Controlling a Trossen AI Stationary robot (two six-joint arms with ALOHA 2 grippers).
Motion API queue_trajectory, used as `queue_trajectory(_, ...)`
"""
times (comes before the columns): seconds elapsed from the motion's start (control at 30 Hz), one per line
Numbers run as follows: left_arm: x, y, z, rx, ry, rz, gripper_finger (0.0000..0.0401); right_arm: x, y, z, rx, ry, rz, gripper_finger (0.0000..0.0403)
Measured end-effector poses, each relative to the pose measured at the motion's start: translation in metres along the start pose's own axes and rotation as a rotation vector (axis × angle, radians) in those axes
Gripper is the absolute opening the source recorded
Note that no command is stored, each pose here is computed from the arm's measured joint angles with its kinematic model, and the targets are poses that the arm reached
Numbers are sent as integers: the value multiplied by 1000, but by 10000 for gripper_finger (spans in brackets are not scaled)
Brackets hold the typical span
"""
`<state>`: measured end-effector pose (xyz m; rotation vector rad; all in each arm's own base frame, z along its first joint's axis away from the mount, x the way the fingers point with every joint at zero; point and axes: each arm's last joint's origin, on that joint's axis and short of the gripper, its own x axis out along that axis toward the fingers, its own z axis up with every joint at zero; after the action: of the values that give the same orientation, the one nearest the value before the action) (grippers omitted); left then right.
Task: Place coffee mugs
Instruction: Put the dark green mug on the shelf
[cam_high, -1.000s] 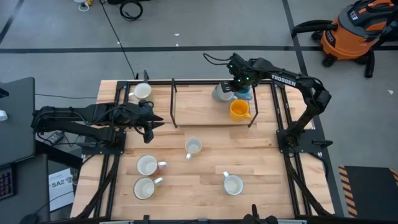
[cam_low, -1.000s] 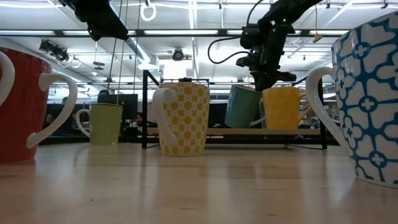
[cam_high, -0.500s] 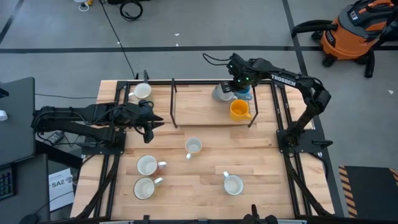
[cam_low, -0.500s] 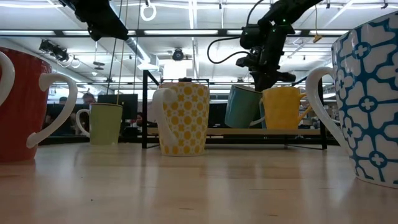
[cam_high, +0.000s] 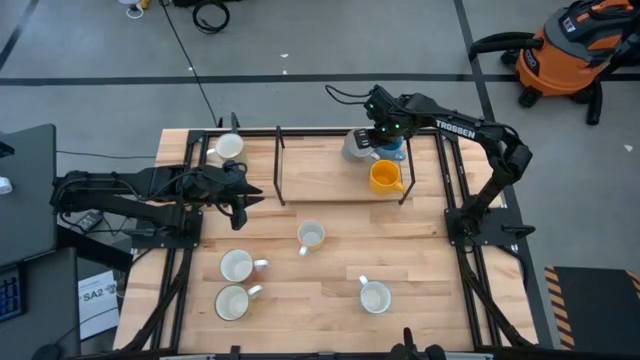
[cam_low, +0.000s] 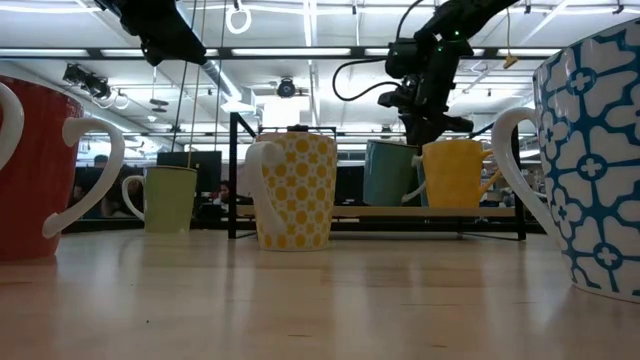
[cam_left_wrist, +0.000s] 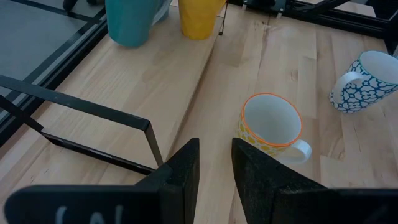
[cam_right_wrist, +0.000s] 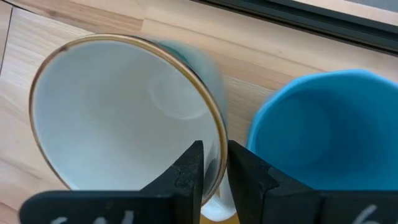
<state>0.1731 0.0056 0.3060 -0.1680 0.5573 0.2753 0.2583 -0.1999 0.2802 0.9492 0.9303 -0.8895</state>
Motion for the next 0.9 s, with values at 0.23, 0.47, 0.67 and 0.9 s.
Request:
queue_trajectory(0.23,0,0,0,0,0,0,100,0,1,1,-21,-13,9,76)
queue_trajectory(0.47,0,0,0,0,0,0,100,0,2,3,-22,-29,22,76)
queue_trajectory(0.67,0,0,0,0,0,0,100,0,1,3,-22,-28,24,76)
queue_trajectory(0.9,0,0,0,0,0,0,100,0,1,3,-22,-28,25,77)
